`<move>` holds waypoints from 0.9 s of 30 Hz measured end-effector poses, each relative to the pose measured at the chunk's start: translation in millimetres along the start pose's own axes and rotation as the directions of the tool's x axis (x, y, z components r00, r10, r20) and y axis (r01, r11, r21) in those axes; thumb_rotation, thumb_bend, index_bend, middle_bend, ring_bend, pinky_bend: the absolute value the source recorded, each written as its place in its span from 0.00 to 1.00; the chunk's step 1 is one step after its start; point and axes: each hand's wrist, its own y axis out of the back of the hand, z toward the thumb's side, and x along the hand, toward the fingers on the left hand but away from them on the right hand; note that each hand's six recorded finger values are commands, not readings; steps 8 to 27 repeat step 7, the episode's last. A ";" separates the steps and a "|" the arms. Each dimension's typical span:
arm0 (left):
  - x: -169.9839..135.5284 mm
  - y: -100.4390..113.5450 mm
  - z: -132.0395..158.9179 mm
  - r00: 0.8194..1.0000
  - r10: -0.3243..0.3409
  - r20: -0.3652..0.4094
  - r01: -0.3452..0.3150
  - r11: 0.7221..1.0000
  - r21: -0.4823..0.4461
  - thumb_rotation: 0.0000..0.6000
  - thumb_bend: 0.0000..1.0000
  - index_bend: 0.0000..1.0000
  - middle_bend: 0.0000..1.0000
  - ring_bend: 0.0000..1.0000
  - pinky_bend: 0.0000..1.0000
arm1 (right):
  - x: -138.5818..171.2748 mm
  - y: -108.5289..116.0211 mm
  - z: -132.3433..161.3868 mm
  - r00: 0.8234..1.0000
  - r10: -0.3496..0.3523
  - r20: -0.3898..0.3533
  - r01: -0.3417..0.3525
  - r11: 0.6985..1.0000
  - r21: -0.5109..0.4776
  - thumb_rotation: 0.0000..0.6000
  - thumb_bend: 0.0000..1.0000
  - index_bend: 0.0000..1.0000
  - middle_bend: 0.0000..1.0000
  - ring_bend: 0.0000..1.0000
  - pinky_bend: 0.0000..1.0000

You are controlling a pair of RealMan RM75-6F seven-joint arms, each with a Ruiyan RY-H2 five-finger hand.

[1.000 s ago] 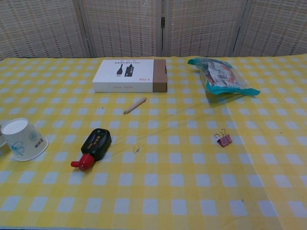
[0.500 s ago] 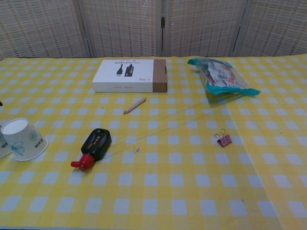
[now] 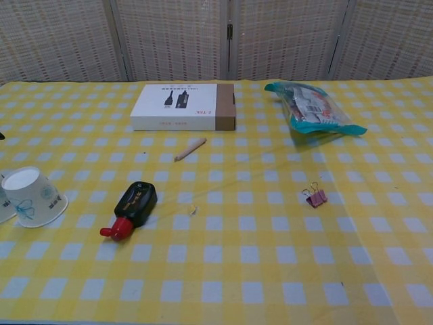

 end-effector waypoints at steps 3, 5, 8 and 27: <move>-6.8 10.1 -8.4 0.997 0.067 -0.033 -0.068 0.997 -0.027 1.00 0.39 0.15 0.14 0.11 0.02 | -0.6 -4.0 0.4 1.000 0.017 0.000 -0.017 1.000 0.000 1.00 0.36 0.04 0.06 0.13 0.06; -13.2 17.3 -15.5 0.990 0.124 -0.062 -0.126 0.991 -0.039 1.00 0.39 0.15 0.14 0.11 0.02 | -1.1 -7.3 1.5 1.000 0.030 -0.004 -0.030 1.000 -0.002 1.00 0.36 0.04 0.06 0.13 0.06; -20.1 22.8 -21.9 0.981 0.174 -0.089 -0.178 0.983 -0.045 1.00 0.39 0.15 0.14 0.11 0.02 | -1.8 -11.5 3.3 0.999 0.047 -0.010 -0.047 0.999 -0.009 1.00 0.36 0.04 0.06 0.13 0.06; -20.1 22.8 -21.9 0.981 0.174 -0.089 -0.178 0.983 -0.045 1.00 0.39 0.15 0.14 0.11 0.02 | -1.8 -11.5 3.3 0.999 0.047 -0.010 -0.047 0.999 -0.009 1.00 0.36 0.04 0.06 0.13 0.06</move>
